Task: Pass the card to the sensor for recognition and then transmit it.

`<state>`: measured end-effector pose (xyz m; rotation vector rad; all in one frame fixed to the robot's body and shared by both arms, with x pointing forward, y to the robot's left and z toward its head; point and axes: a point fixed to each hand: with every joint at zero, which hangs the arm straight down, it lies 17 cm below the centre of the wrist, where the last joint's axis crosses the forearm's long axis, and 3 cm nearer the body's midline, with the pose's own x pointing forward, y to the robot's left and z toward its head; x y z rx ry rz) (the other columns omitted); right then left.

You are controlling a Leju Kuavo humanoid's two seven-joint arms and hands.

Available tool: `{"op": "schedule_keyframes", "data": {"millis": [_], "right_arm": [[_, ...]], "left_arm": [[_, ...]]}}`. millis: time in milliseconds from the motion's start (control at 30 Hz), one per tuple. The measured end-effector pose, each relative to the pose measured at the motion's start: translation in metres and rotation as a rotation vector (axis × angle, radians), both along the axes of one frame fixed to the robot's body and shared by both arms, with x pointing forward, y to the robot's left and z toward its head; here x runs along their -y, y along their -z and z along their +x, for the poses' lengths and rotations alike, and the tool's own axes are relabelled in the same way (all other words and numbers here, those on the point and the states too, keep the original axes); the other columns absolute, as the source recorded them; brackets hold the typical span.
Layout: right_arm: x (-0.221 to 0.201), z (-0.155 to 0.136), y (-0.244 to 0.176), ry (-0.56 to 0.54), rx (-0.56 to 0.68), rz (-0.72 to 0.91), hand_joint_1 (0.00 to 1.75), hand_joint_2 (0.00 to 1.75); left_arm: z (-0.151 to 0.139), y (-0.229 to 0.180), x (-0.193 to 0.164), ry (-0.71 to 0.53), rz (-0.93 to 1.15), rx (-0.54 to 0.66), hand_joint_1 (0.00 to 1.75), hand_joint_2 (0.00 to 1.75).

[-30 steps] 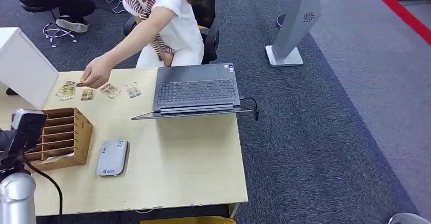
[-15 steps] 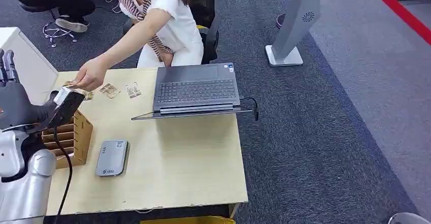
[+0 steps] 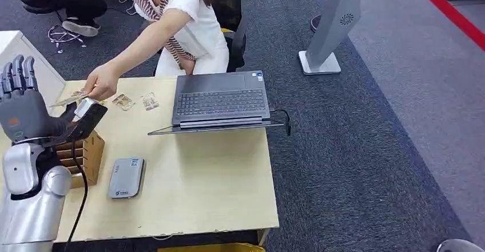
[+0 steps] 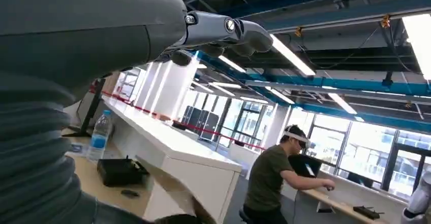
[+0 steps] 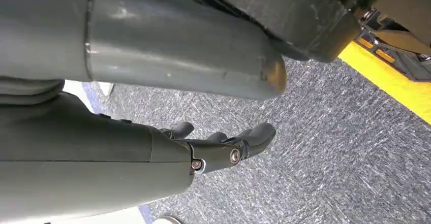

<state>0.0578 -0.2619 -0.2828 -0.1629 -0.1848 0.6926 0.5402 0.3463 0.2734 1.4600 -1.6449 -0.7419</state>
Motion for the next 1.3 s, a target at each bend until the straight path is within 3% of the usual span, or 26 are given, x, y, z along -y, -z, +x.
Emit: {"op": "schedule_keyframes", "data": {"millis": [567,1300], "right_arm": [[0.001,-0.001,0.000,-0.002,-0.002,-0.003,0.00,0.00],[0.003,-0.002,0.000,-0.013,0.000,-0.009,0.00,0.00]], "left_arm": [[0.000,0.009,0.001,0.020,-0.042,-0.023,1.75,1.75],[-0.036,0.083,0.034,0.104,-0.078,-0.138,1.75,1.75]]}}
